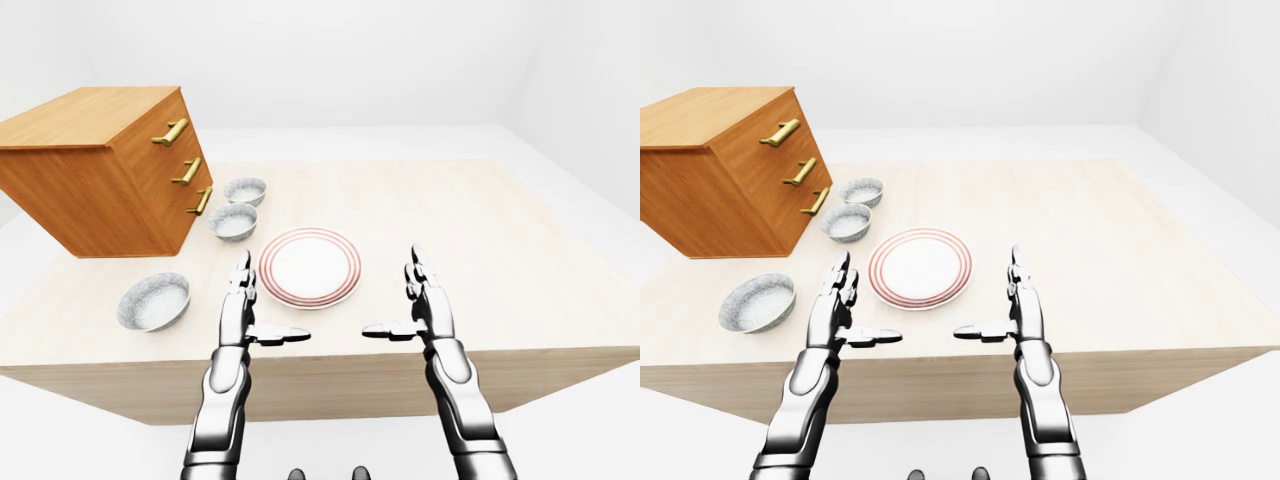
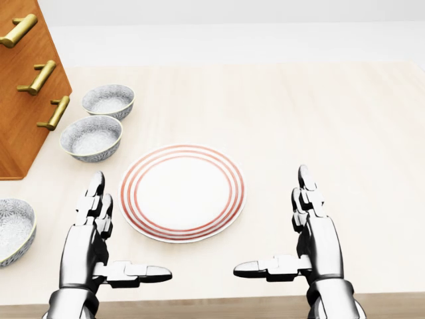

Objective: Put the bowl in the middle on the plate.

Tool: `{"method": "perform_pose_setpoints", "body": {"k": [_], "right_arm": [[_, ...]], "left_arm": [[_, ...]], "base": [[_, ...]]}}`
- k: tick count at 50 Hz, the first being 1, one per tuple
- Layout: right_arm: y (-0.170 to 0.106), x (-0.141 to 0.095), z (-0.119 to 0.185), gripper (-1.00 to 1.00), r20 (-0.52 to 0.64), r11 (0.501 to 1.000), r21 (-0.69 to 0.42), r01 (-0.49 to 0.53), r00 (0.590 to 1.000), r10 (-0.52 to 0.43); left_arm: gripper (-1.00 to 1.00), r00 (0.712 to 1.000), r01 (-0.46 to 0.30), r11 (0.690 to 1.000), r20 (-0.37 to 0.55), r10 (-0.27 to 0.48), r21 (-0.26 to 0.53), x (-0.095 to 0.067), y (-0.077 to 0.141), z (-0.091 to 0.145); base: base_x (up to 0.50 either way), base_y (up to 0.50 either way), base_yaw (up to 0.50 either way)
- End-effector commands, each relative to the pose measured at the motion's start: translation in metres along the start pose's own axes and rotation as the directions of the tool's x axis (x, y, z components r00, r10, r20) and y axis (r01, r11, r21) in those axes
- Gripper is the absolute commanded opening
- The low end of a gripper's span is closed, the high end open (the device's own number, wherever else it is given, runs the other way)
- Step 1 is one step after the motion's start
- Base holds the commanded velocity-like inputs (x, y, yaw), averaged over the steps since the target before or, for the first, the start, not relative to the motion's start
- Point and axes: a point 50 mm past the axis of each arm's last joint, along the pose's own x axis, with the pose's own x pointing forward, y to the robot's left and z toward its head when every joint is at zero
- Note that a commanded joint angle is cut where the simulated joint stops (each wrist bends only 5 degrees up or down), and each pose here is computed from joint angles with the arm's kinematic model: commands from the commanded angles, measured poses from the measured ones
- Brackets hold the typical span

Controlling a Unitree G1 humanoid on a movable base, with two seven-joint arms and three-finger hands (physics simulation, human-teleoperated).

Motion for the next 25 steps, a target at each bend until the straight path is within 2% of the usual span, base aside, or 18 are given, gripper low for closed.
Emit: {"method": "perform_pose_setpoints", "body": {"k": [1,25], "right_arm": [[-0.0046,0.0036,-0.0025,1.00,-0.008,1.000,-0.014,-0.008,1.000,0.008],[-0.0062,0.0080,-0.0108,1.00,-0.054,0.999,-0.033,0.003,0.999,-0.005]], "left_arm": [[1.00,1.000,0.000,1.000,-0.008,0.001,0.028,0.0013,0.0047,-0.0053],[1.00,1.000,0.002,0.999,-0.025,-0.001,0.039,0.0016,0.0037,-0.0098]], "base": [[0.00,0.00,0.00],[0.00,0.00,0.00]]}}
